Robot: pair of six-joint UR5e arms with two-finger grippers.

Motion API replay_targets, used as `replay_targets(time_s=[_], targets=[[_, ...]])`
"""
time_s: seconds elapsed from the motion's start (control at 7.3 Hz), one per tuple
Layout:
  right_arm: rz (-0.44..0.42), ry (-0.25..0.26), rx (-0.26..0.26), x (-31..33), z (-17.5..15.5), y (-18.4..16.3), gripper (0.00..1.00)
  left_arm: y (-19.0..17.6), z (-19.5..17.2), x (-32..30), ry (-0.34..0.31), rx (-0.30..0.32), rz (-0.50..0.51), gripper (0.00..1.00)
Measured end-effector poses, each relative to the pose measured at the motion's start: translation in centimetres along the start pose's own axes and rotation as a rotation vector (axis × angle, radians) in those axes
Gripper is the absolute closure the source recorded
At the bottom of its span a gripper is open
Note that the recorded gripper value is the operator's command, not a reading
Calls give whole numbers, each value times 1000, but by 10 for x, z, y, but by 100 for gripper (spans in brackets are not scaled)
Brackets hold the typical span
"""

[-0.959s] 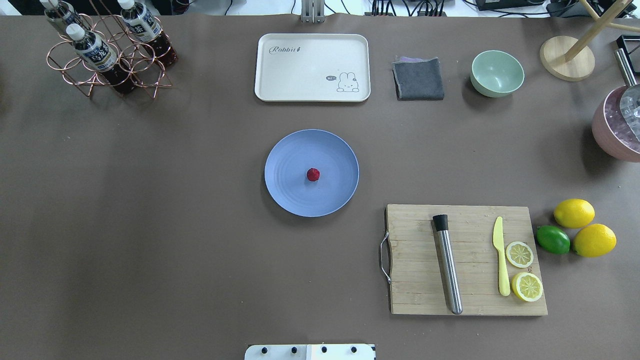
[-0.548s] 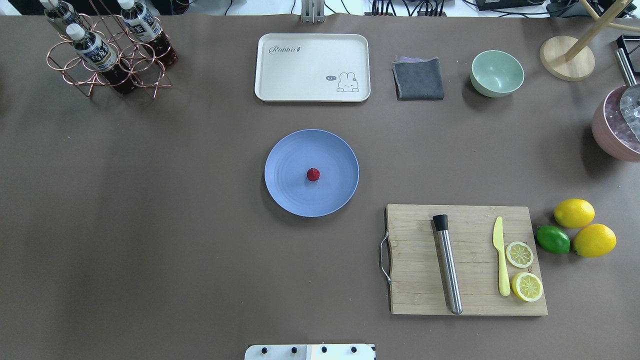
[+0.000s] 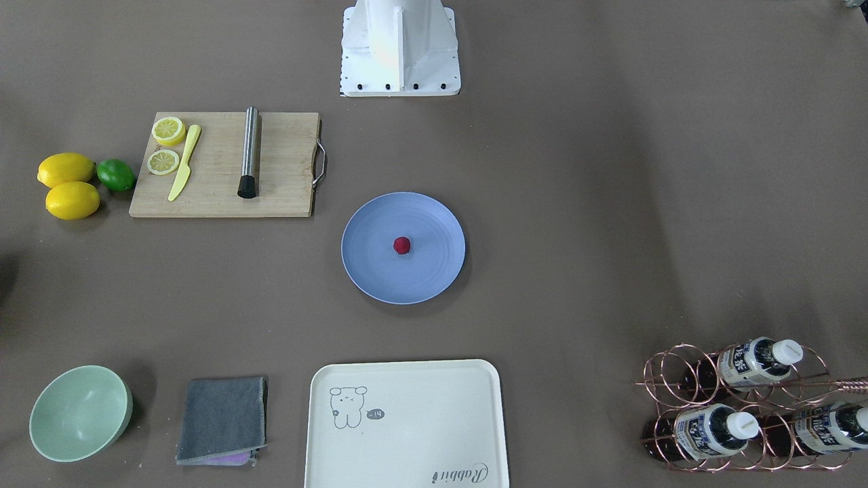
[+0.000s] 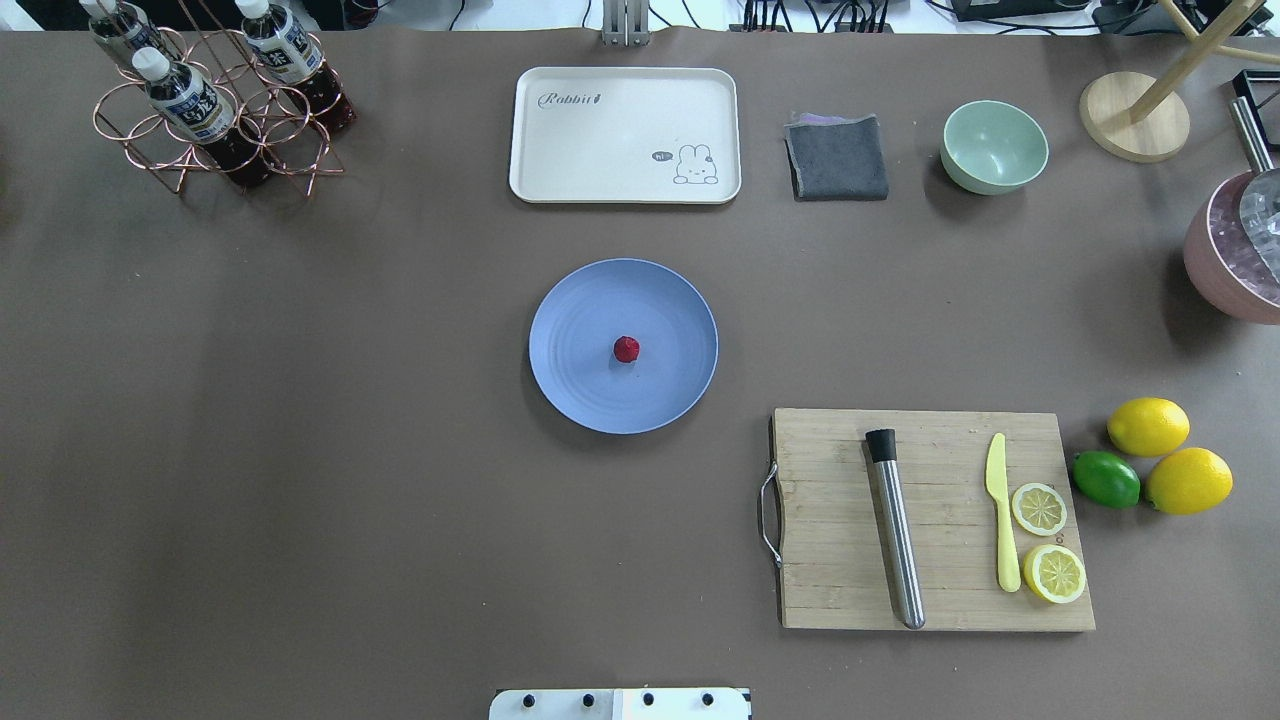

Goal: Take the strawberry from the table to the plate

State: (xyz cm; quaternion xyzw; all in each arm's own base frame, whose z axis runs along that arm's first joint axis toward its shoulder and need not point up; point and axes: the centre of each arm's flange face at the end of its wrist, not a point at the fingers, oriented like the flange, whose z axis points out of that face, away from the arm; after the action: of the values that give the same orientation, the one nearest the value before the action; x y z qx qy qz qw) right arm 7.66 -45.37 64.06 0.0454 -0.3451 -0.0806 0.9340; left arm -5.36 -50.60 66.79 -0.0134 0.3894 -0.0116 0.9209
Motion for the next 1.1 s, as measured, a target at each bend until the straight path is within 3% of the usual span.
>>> replay_targets(time_s=[1.1], targets=[[2,-38,2,-2,2,1,0,0,-1,0,0,1,1,2]])
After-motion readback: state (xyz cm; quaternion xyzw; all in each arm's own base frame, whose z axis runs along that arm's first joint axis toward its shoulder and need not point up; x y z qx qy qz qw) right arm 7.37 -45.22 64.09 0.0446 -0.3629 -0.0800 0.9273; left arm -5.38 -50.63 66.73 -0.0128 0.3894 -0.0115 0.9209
